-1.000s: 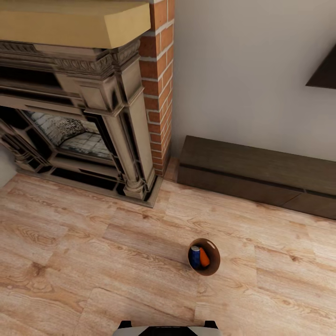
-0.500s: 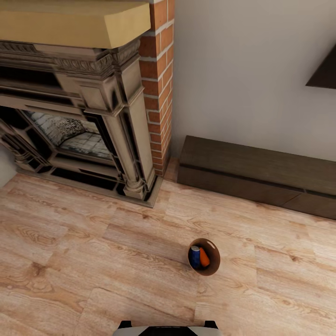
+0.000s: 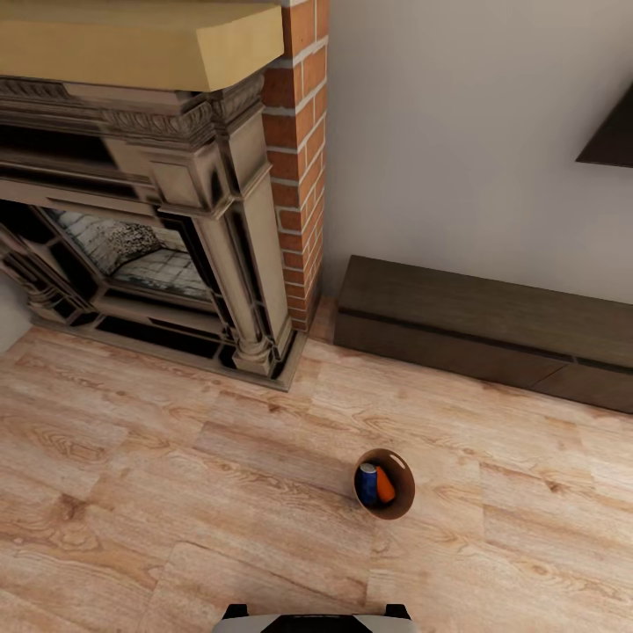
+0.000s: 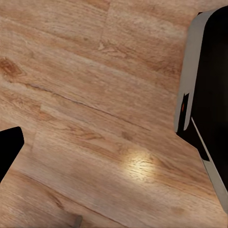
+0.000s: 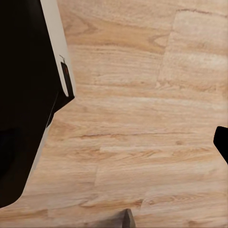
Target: Put the three can of soda from the living room inside the tash can in the kitchen.
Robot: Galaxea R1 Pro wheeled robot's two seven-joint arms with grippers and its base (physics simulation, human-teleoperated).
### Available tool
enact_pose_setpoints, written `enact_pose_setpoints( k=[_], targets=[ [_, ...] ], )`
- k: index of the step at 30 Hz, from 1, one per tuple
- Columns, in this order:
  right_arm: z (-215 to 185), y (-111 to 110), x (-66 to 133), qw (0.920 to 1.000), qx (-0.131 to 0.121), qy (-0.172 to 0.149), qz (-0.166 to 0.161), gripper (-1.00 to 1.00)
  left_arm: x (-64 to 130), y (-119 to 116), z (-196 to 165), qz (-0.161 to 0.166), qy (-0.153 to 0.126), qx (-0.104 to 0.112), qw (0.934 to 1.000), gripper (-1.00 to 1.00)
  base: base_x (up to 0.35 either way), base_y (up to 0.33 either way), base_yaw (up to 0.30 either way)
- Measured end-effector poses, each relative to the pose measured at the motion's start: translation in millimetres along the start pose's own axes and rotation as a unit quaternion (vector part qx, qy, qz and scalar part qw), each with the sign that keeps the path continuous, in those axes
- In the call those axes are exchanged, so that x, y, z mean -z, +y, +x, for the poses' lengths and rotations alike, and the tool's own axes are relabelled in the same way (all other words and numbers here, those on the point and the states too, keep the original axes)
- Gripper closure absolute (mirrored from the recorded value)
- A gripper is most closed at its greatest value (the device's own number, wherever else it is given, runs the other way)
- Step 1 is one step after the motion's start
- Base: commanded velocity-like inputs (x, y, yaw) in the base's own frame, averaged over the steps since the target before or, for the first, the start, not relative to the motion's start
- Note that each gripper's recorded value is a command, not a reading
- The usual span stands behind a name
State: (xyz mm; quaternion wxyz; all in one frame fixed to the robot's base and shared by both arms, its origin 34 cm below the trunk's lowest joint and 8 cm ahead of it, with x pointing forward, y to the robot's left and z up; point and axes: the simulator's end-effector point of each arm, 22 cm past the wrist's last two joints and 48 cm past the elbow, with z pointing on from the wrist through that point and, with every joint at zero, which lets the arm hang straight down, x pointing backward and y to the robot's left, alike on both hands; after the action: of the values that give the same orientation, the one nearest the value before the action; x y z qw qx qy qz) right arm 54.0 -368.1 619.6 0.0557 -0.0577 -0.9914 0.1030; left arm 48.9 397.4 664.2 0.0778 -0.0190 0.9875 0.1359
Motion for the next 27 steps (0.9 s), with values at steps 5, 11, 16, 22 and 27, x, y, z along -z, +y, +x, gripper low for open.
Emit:
enact_pose_setpoints(
  k=[5, 11, 16, 22, 27],
  targets=[
    [3.9, -0.4, 0.6, 1.0000, 0.000, 0.005, 0.001, -1.00, 0.2, -0.3, 0.5, 0.000, 0.001, 0.000, 1.0000, -1.00, 0.000, 0.000, 0.000],
    [5.4, -0.3, 0.9, 1.0000, 0.000, 0.006, 0.000, -1.00, 0.2, -0.3, 0.6, 0.000, 0.001, 0.001, 1.0000, -1.00, 0.000, 0.000, 0.000],
    [5.6, -0.4, 0.9, 1.0000, 0.000, 0.007, 0.000, -1.00, 0.2, -0.3, 0.6, 0.000, 0.001, 0.001, 1.0000, -1.00, 0.000, 0.000, 0.000],
    [5.7, 0.1, 1.0, 1.0000, 0.000, 0.007, 0.000, -1.00, 0.2, -0.4, 0.5, 0.000, 0.001, 0.001, 1.0000, -1.00, 0.000, 0.000, 0.000],
    [5.7, -0.1, 1.0, 1.0000, 0.000, 0.007, 0.000, -1.00, 0.1, -0.5, 0.4, 0.000, 0.001, 0.001, 1.0000, -1.00, 0.000, 0.000, 0.000]
  ],
)
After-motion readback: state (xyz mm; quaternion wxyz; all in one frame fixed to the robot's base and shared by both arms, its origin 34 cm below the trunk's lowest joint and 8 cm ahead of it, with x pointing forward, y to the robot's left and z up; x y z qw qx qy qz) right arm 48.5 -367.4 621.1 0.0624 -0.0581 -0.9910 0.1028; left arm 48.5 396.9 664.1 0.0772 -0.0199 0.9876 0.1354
